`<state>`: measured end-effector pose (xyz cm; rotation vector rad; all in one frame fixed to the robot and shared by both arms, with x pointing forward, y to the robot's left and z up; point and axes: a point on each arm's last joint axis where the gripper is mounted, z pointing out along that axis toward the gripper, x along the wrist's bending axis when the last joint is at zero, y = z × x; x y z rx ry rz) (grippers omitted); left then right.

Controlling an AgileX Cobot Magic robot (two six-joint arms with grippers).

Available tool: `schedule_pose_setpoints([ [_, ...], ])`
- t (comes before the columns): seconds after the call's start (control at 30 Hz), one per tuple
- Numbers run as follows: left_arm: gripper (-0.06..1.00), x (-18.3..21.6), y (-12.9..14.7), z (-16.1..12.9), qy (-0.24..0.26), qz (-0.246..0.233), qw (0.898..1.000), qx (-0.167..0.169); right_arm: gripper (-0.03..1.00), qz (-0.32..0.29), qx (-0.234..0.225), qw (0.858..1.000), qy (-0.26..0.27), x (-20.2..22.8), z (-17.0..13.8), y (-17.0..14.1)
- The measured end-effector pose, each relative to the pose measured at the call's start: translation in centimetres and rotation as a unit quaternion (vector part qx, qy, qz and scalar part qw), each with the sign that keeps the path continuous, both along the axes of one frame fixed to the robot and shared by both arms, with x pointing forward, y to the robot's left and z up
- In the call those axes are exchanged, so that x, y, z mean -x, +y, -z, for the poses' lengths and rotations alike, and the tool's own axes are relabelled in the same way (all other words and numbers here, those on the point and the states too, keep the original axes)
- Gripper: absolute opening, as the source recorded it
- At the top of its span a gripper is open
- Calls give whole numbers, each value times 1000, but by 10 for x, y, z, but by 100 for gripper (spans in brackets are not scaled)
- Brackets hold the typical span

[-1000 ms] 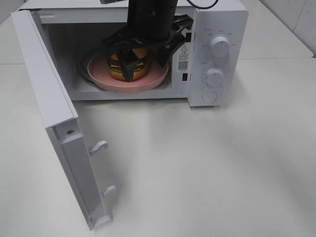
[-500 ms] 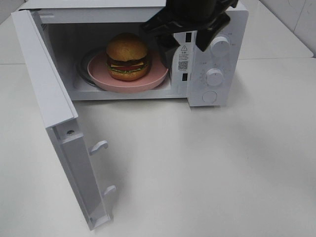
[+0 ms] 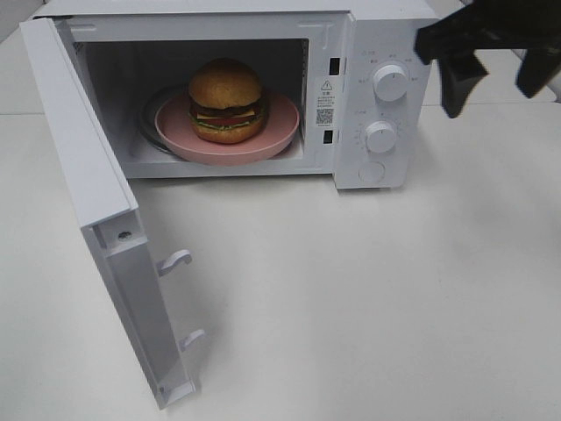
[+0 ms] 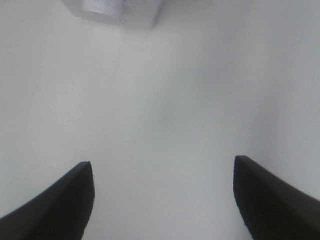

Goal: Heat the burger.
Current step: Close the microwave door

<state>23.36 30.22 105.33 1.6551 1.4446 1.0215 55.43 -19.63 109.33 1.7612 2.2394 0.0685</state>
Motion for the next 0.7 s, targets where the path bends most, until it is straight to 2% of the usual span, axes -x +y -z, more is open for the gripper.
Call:
schedule_pose_setpoints([
  [0.07, 0, 0, 0, 0, 0, 0, 1000, 0, 73, 31, 7, 999, -4, 10, -4, -26],
  [0.1, 0, 0, 0, 0, 0, 0, 1000, 0, 73, 31, 7, 999, -4, 10, -4, -26],
  [0.17, 0, 0, 0, 0, 0, 0, 1000, 0, 73, 54, 8, 998, -13, 28, -12, -46],
  [0.33, 0, 0, 0, 0, 0, 0, 1000, 0, 73, 67, -2, 997, -33, 54, -24, -56],
  [0.37, 0, 0, 0, 0, 0, 0, 1000, 0, 72, 68, -17, 997, -39, 69, -28, -58],
  [0.53, 0, 0, 0, 0, 0, 0, 1000, 0, 70, 68, -43, 996, -39, 106, -26, -63],
  [0.7, 0, 0, 0, 0, 0, 0, 1000, 0, 68, 69, -49, 996, -37, 132, -18, -69],
])
